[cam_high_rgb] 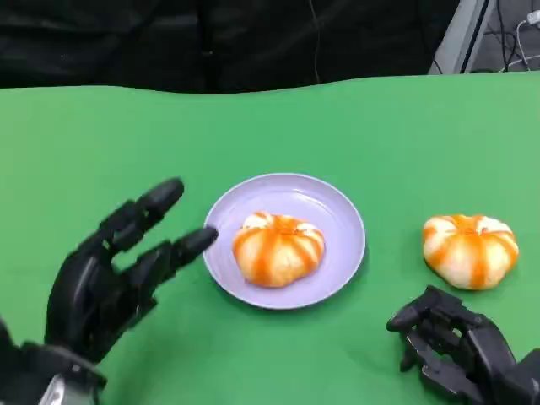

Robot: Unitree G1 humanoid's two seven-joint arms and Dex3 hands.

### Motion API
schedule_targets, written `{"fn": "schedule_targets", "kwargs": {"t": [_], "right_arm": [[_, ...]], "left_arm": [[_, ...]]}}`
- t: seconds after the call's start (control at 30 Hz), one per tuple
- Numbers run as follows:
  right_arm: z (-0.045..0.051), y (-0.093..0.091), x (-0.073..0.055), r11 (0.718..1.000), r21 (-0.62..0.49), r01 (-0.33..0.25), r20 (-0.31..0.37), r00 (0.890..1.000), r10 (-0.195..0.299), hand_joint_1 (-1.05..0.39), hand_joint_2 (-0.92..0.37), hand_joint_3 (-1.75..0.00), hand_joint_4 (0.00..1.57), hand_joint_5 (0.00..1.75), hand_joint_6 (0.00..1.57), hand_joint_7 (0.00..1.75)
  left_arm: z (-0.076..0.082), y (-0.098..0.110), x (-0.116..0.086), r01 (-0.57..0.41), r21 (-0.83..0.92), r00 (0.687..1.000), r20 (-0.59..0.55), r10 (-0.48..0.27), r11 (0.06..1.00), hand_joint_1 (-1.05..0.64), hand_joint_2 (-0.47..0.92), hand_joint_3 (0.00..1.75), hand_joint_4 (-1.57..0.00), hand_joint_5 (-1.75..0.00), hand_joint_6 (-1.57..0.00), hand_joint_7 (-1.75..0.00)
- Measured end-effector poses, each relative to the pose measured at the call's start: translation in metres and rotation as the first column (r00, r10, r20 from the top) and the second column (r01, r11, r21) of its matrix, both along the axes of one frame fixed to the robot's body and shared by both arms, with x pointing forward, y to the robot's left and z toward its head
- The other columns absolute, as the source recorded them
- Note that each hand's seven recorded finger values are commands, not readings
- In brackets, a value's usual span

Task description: Grasp the bread from the table and place it into the plate.

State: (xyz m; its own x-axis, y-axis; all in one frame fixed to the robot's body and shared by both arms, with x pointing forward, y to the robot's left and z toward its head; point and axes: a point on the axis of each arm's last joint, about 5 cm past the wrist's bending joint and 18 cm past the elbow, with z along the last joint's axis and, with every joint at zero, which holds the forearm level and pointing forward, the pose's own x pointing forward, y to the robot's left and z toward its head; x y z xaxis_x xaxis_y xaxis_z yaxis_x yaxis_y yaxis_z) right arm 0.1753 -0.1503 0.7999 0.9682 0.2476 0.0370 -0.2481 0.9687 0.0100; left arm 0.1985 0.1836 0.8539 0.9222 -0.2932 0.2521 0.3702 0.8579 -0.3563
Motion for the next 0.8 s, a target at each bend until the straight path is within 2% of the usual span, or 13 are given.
{"fn": "schedule_targets", "kwargs": {"t": [0.2,0.4,0.73,0.77,0.8], "right_arm": [[0.0002,-0.001,-0.002,1.000,-0.001,0.001,-0.001,1.000,-0.001,-0.30,-0.92,-0.47,0.61,1.74,0.64,1.30],[0.0006,-0.003,-0.006,1.000,0.002,0.000,-0.006,1.000,0.000,-0.29,-0.92,-0.47,0.60,1.74,0.64,1.29],[0.0003,-0.003,-0.006,1.000,0.006,-0.012,-0.009,1.000,0.012,-0.29,-0.92,-0.48,0.62,1.75,0.65,1.29],[0.0003,-0.003,-0.006,1.000,0.006,-0.012,-0.009,1.000,0.012,-0.29,-0.92,-0.48,0.62,1.75,0.65,1.30],[0.0003,-0.003,-0.006,1.000,0.006,-0.012,-0.009,1.000,0.012,-0.30,-0.92,-0.48,0.62,1.75,0.65,1.30]], "left_arm": [[-0.009,0.010,-0.007,-0.008,-0.005,1.000,-0.010,0.008,1.000,-0.48,0.92,0.25,-0.80,-0.01,-0.56,-0.01],[-0.023,0.021,-0.018,-0.079,-0.032,0.994,-0.077,0.076,0.996,-0.45,0.92,0.27,-0.81,-0.01,-0.58,-0.01],[-0.028,0.030,-0.018,-0.149,-0.051,0.984,-0.107,0.143,0.988,-0.41,0.92,0.26,-0.81,-0.01,-0.58,-0.01],[-0.028,0.030,-0.018,-0.150,-0.051,0.984,-0.110,0.143,0.987,-0.30,0.92,0.28,-0.81,-0.01,-0.59,-0.01],[-0.029,0.030,-0.019,-0.150,-0.052,0.983,-0.112,0.144,0.987,-0.08,0.92,0.38,-0.82,-0.01,-0.62,-0.02]]}}
